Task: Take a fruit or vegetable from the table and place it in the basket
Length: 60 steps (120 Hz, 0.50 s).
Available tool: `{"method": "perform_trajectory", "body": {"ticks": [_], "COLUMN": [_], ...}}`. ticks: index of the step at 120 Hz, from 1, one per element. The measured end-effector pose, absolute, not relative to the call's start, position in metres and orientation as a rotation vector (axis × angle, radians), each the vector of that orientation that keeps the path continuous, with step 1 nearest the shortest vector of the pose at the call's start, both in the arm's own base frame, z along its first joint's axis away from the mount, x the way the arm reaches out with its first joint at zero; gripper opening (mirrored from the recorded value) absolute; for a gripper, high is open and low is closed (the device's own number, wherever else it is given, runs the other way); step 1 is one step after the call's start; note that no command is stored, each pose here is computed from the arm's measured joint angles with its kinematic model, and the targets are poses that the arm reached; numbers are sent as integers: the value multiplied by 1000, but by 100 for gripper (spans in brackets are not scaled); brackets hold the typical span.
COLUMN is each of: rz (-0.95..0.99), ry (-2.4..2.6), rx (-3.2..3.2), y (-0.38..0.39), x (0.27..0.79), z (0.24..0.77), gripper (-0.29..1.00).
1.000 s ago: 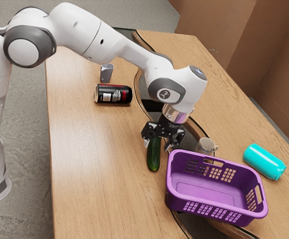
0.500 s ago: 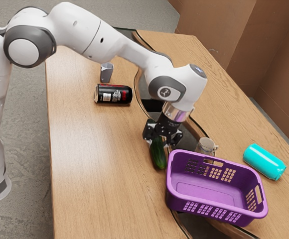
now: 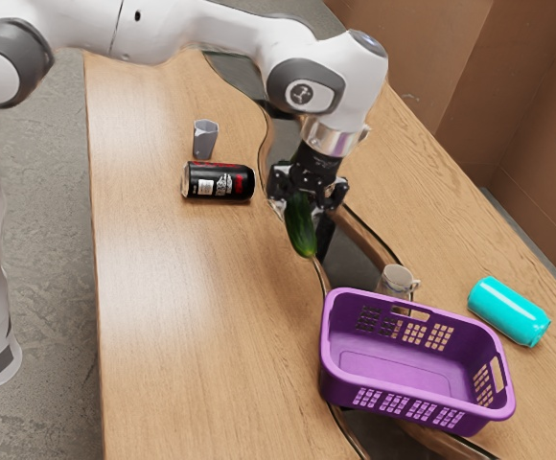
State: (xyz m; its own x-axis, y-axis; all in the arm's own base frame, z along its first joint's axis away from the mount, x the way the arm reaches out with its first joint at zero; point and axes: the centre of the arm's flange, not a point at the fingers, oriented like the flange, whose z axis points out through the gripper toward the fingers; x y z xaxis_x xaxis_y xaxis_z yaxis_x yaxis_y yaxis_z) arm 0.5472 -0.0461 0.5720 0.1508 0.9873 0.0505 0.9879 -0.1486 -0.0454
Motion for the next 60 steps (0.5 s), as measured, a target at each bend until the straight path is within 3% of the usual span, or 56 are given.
{"method": "perform_trajectory", "body": {"ticks": [22,37,60], "rz": [-128,-126,-148], "ry": [-1890,-1676,-1488], "rx": [-2494,-2631,-2700], "y": [-80,-126,-132], "x": [532,519,523], "z": [640,643,636], "gripper": [24,24,24]}}
